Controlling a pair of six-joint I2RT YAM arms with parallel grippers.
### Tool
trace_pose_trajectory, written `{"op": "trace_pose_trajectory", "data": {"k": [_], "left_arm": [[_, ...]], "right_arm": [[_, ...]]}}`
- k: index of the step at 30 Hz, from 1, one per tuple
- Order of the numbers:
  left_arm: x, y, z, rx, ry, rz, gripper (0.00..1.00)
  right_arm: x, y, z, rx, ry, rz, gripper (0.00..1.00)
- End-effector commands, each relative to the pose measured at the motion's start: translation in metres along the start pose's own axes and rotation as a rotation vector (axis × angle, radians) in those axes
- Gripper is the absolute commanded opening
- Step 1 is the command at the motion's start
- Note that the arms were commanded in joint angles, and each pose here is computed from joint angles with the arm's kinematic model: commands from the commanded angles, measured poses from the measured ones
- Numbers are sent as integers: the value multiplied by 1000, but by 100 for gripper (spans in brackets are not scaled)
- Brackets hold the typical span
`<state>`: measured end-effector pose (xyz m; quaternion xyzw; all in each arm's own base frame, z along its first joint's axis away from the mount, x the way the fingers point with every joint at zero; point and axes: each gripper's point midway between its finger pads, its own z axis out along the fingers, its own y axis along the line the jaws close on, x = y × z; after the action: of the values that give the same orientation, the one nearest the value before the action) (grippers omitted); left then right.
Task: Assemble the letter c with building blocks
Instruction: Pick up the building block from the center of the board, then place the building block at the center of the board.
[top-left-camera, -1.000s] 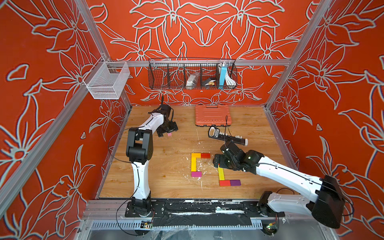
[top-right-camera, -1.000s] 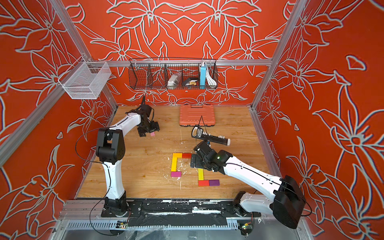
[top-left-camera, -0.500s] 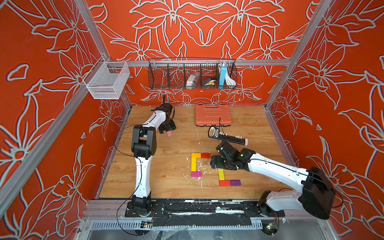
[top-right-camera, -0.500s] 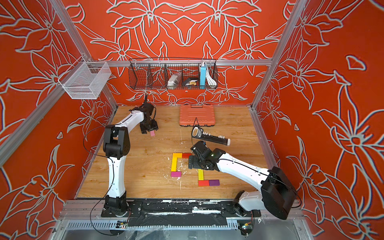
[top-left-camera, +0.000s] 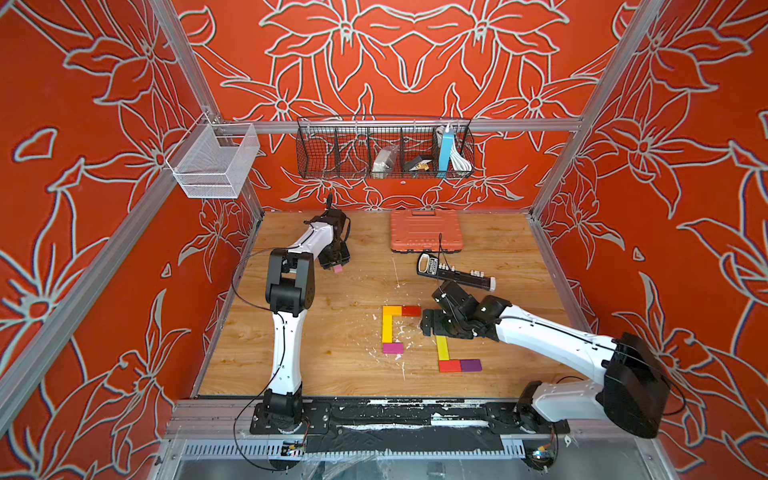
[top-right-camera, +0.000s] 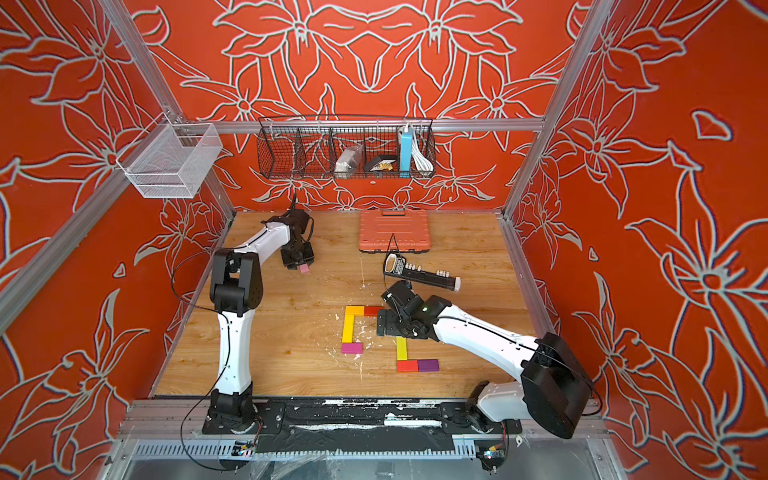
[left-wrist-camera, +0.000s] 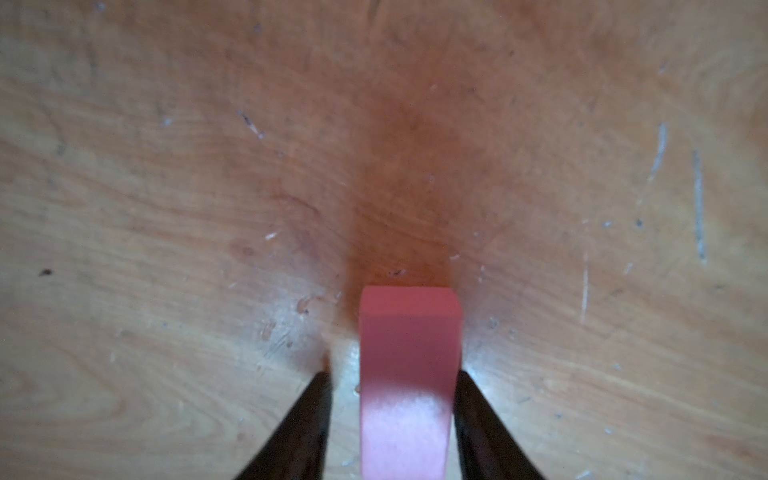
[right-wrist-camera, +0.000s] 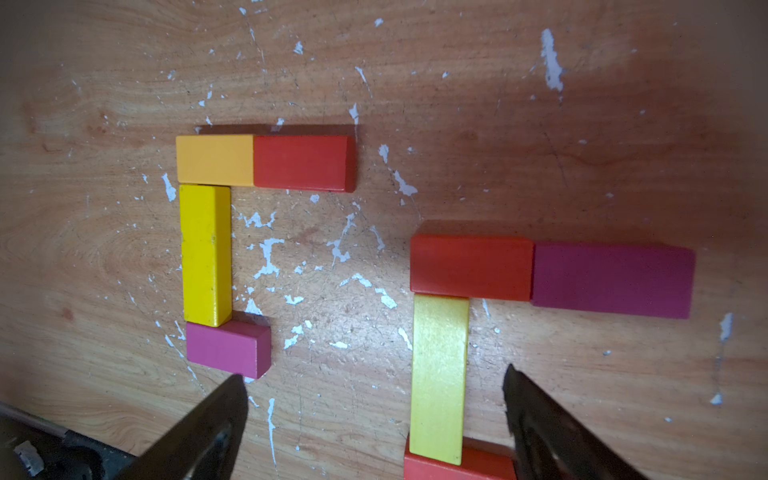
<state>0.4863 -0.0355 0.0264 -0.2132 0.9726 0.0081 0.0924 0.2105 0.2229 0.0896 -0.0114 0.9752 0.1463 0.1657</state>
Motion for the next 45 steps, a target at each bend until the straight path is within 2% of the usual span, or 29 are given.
{"op": "trace_pose_trajectory", "data": {"k": [1,4,8,11,14,18,23,29,36,45], "left_arm": [[11,1,6,-12,36,11,35],[15,-1,-2,3,38,25,20],[19,-4,-35,38,1,65,18],[34,-15,-69,112,-23,122,17],[62,-33,-103,192,-48,220,17],[118,-63,-139,275,-69,426,17],[185,-92,-164,328,-90,642,17],[250,-116,-172,348,-73,781,18],[314,-130,-158,339,8,859,18],[352,-142,-117,276,92,857,18]], "right_arm": [[-10,6,-10,-20,-30,-6,98],[-12,5,-15,-22,-36,-4,98],[-12,2,-22,-25,-53,-2,98],[-8,-4,-25,-29,-61,10,98],[-2,-15,-28,-32,-58,31,98],[10,-34,-33,-14,-26,49,98],[26,-60,-43,14,-2,84,98],[53,-90,-51,39,14,143,98],[72,-101,-43,8,23,217,96],[66,-97,-44,7,24,193,96]]}}
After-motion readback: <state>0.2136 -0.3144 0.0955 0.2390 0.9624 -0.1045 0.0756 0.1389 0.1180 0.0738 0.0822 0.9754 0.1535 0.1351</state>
